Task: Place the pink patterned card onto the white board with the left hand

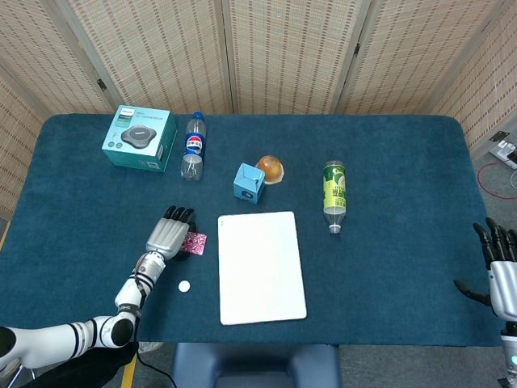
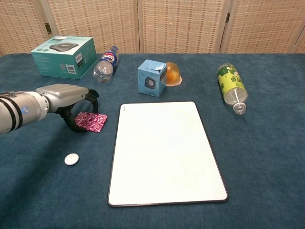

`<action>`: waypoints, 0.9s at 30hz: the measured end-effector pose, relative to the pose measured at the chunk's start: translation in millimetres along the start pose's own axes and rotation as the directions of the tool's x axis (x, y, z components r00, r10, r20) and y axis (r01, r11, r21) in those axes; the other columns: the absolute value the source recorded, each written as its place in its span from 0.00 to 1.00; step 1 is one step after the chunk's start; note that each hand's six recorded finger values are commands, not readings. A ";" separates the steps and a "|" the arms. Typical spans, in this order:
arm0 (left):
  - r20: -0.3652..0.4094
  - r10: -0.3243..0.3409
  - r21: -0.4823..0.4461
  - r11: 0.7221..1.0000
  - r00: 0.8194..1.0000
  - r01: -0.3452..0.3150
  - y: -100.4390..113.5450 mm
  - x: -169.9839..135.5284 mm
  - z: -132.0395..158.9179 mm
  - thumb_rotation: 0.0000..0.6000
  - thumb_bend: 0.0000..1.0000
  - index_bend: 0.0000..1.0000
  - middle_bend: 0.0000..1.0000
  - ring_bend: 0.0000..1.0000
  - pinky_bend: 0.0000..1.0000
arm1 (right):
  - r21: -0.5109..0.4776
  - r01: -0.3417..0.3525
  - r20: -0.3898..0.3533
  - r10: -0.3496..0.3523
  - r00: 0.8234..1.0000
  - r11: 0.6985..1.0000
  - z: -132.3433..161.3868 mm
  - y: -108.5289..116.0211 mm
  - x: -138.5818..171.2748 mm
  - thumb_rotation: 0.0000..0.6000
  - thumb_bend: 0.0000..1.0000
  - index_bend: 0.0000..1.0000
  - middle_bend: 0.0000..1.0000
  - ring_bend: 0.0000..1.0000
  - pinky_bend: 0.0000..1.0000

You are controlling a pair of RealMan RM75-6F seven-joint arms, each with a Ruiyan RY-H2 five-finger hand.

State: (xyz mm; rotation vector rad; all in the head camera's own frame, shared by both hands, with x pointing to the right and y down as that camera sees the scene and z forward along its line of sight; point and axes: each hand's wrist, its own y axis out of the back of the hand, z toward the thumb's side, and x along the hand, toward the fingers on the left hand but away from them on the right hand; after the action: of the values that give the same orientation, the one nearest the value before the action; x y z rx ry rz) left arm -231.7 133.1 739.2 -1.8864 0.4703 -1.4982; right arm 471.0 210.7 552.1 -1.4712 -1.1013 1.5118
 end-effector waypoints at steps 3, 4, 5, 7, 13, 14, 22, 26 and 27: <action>0.034 0.009 0.000 1.000 0.999 -0.009 5.5 -2.6 10.4 1.00 0.31 0.39 0.11 0.08 0.00 | 0.000 0.000 0.000 0.000 1.000 1.000 -0.4 0.6 -0.1 1.00 0.02 0.00 0.00 0.00 0.00; 0.051 0.014 0.001 1.000 0.999 -0.014 8.5 -3.8 16.1 1.00 0.31 0.39 0.11 0.08 0.00 | 0.000 0.002 0.000 -0.002 1.000 1.000 -0.5 1.2 -0.1 1.00 0.02 0.00 0.00 0.00 0.00; 0.066 0.019 0.002 1.000 0.998 -0.019 11.1 -4.7 21.0 1.00 0.31 0.39 0.11 0.08 0.00 | 0.001 0.004 0.000 -0.004 1.000 1.000 -0.7 1.9 0.0 1.00 0.02 0.00 0.00 0.00 0.00; 0.107 0.029 0.002 1.000 0.994 -0.030 17.4 -7.3 34.8 1.00 0.31 0.39 0.11 0.08 0.00 | 0.001 0.006 0.001 -0.006 1.000 1.000 -1.0 3.1 0.5 1.00 0.02 0.00 0.00 0.00 0.00; 0.239 0.050 0.035 0.998 0.970 -0.060 32.6 -13.1 83.1 1.00 0.31 0.39 0.11 0.07 0.00 | -0.001 0.007 0.008 -0.007 1.000 1.000 -3.1 4.1 1.8 1.00 0.02 0.00 0.00 0.00 0.00; 0.263 0.049 0.048 0.997 0.964 -0.063 33.9 -13.2 92.9 1.00 0.31 0.39 0.11 0.07 0.00 | -0.001 0.008 0.008 -0.008 1.000 1.000 -3.4 4.5 2.2 1.00 0.02 0.00 0.00 0.00 0.00; 0.336 0.017 0.114 0.992 0.942 -0.059 29.6 -11.0 134.2 1.00 0.30 0.22 0.10 0.04 0.00 | -0.006 0.024 0.027 -0.024 0.999 1.000 -8.9 10.5 7.7 1.00 0.02 0.00 0.00 0.00 0.00; 0.324 -0.001 0.130 0.991 0.946 -0.043 24.5 -11.6 132.7 1.00 0.30 0.17 0.10 0.04 0.00 | -0.009 0.029 0.032 -0.029 0.999 1.000 -10.8 11.8 9.7 1.00 0.02 0.00 0.00 0.00 0.00; 0.320 0.000 0.131 0.990 0.947 -0.044 24.4 -12.8 130.0 1.00 0.30 0.17 0.10 0.04 0.00 | -0.009 0.030 0.033 -0.030 0.999 1.000 -11.2 11.9 9.8 1.00 0.02 0.00 0.00 0.00 0.00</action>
State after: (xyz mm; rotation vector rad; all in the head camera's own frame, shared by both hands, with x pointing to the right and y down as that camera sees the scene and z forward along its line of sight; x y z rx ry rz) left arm -108.2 160.6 698.6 -1.9584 0.2305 -1.1481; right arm 482.2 216.5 537.9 -1.4351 -1.1462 1.5168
